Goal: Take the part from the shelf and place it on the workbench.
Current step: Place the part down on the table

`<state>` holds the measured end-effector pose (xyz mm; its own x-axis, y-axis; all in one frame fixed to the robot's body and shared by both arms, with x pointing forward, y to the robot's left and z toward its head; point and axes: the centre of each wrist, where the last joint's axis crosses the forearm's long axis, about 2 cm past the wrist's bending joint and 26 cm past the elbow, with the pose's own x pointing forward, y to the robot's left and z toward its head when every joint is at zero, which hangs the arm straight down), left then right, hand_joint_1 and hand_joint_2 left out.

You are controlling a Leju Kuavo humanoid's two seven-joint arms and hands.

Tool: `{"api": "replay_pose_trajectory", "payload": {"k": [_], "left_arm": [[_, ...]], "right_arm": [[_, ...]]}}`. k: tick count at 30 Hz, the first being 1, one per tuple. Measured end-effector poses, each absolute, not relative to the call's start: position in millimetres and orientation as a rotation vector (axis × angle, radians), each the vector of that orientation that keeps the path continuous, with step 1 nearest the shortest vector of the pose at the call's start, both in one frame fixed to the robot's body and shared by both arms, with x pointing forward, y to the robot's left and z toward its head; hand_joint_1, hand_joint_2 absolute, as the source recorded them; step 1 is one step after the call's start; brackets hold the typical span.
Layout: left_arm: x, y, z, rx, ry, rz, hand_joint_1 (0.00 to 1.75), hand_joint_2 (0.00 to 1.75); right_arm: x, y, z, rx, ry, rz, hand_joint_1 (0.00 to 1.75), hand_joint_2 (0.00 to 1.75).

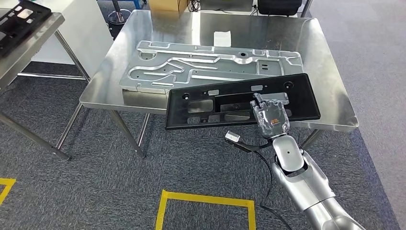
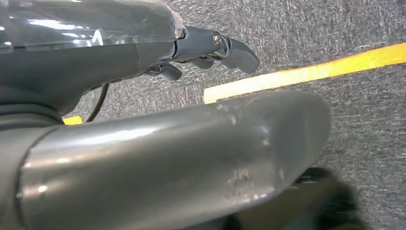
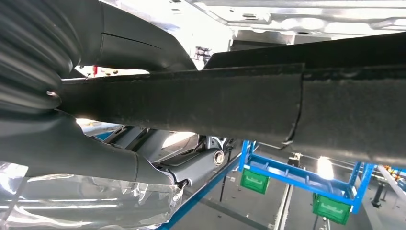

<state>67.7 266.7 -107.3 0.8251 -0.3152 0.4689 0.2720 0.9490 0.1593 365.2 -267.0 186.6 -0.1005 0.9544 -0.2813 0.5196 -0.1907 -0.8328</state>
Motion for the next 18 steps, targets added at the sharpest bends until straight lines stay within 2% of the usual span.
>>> {"api": "replay_pose_trajectory", "payload": {"k": [18], "left_arm": [[66.9,267.5,-107.5,0.089,-0.512,-0.312,0.00,0.00]], "right_arm": [[362.4,-270.2,180.1,-1.695,-1.600,1.210,1.75,1.75]]}}
